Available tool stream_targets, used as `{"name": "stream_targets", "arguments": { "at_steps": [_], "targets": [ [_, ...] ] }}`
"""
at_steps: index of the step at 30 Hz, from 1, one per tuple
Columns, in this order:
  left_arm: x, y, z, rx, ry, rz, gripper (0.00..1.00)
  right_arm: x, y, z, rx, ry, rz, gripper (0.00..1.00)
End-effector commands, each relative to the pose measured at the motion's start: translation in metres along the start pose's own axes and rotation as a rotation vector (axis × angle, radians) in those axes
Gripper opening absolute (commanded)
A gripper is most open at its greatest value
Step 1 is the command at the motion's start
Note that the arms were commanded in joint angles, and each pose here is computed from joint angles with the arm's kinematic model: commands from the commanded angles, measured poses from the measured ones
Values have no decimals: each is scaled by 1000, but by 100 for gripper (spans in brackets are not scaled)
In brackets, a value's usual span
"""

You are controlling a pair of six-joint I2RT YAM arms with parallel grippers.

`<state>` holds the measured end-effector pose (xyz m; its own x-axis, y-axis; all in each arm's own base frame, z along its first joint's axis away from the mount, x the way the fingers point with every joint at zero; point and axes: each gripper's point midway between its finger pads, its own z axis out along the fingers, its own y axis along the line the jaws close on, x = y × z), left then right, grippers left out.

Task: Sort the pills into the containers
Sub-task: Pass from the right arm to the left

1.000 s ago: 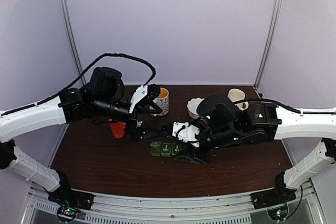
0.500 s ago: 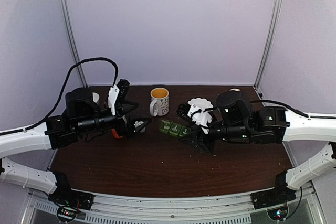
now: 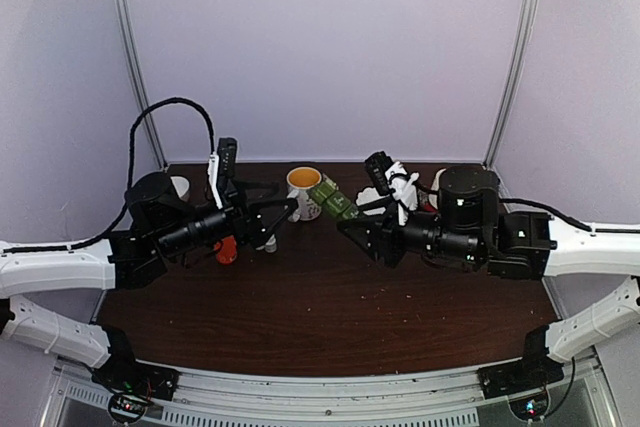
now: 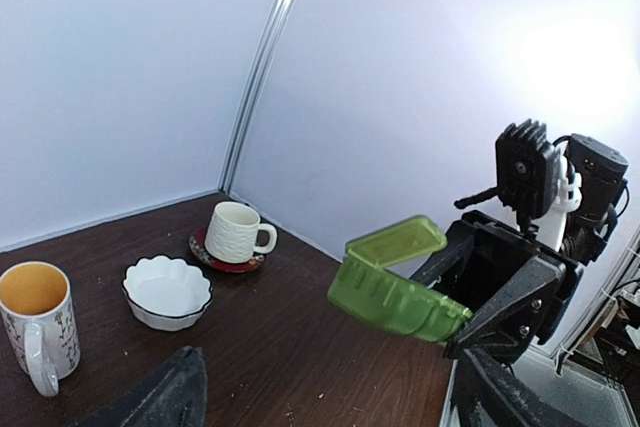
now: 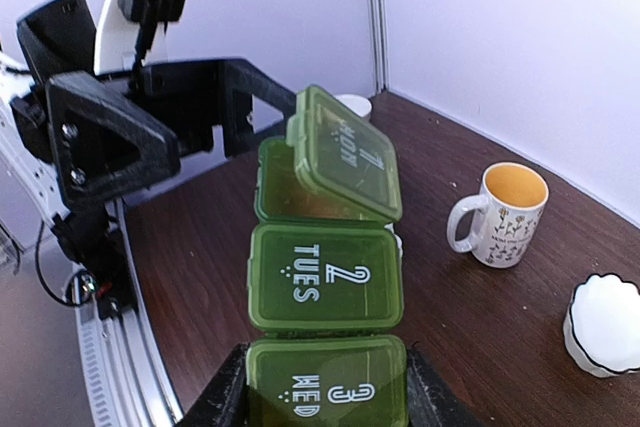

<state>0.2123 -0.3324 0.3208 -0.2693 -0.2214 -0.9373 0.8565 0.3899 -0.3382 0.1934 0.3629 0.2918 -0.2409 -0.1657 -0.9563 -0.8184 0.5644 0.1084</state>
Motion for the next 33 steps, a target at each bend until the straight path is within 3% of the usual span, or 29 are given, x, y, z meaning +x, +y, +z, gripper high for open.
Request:
{"name": "stream_targets", "arguments": {
  "at_steps": [1, 12, 20, 27, 31, 33],
  "targets": [
    [-41, -25, 1, 113, -130, -9, 88, -50, 10, -16, -77, -213, 153, 14],
    [-64, -45, 11, 232, -204, -66, 87, -55, 25, -10, -171, -245, 187, 14],
    [-72, -56, 20, 310, -223, -107, 80, -52, 32, -5, -213, -245, 201, 14],
    [-68, -61, 24, 352, -206, -127, 68, -50, 35, -3, -235, -253, 205, 14],
    [-63, -56, 25, 340, -196, -155, 81, -53, 34, -6, -231, -281, 203, 14],
    [-61, -56, 26, 345, -187, -167, 81, -57, 35, -9, -239, -301, 201, 14]
  ]
}}
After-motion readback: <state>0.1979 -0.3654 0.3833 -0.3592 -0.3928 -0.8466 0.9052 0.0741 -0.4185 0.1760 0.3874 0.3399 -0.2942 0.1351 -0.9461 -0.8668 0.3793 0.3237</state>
